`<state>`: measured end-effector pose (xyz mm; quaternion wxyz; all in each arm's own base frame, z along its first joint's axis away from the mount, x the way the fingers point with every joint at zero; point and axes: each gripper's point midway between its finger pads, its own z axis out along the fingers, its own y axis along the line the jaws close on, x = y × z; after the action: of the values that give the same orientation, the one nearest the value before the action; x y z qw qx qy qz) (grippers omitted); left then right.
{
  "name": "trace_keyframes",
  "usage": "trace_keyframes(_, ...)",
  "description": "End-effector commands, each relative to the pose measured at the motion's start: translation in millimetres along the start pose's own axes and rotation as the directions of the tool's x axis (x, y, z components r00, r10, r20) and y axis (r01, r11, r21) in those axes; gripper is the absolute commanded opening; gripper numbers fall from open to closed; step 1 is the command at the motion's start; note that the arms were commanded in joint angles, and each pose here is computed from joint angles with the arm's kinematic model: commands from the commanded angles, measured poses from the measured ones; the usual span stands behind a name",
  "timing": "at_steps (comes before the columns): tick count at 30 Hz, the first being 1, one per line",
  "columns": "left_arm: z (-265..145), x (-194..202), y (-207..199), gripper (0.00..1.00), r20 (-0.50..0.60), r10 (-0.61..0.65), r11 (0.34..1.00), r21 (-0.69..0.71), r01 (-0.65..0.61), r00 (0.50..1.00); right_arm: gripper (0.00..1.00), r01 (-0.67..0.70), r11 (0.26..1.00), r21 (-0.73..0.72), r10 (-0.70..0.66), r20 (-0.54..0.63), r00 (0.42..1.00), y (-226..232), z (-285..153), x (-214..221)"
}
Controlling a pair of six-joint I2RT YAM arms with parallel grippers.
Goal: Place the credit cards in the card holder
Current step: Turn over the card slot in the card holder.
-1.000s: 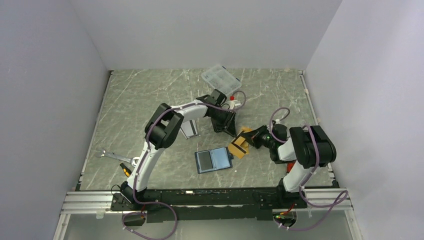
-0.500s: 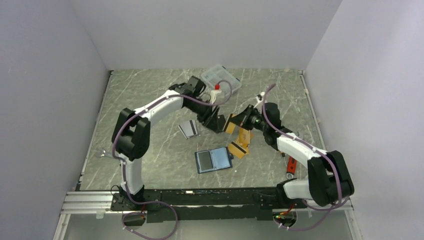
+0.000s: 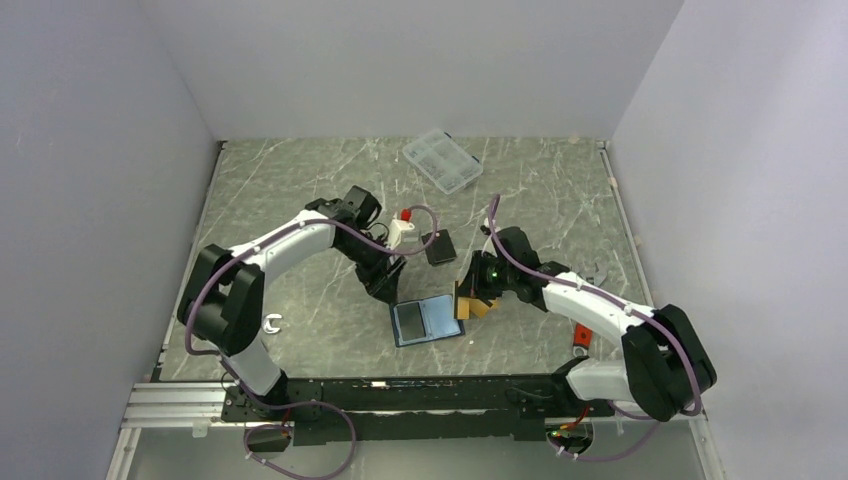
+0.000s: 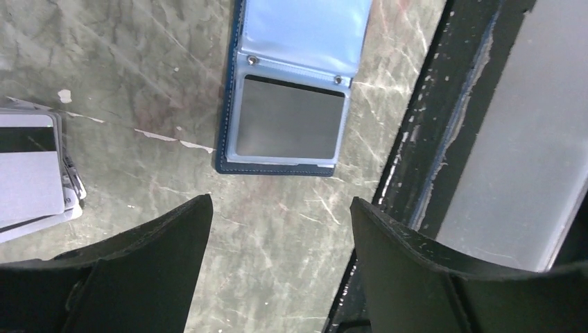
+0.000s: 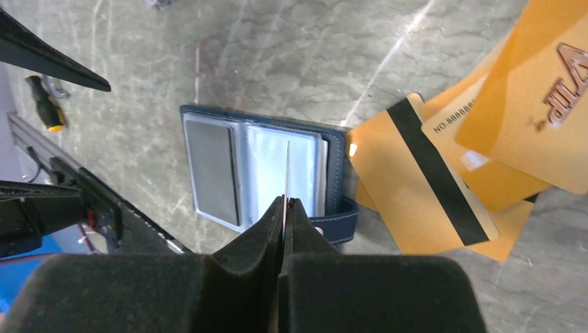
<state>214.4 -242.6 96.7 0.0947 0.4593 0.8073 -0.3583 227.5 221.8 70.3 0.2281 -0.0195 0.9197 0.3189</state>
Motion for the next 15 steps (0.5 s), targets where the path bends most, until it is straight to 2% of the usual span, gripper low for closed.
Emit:
trace_keyframes(1,16,4,14,0.79,-0.01,0.085,0.994,-0.064,-0.086,0.996,0.0,0.045,0.997,0.066,-0.045,0.003,0.999,-12,-4,8)
trace_keyframes(6,40,14,20,0.8,-0.065,0.115,0.987,-0.104,-0.122,0.991,0.0,0.035,0.997,0.071,-0.035,0.0,0.999,-18,1,17)
trace_keyframes(15,54,6,33,0.79,-0.089,0.149,0.972,-0.168,-0.162,0.985,0.0,0.031,0.998,0.058,-0.031,-0.002,1.0,-17,3,23)
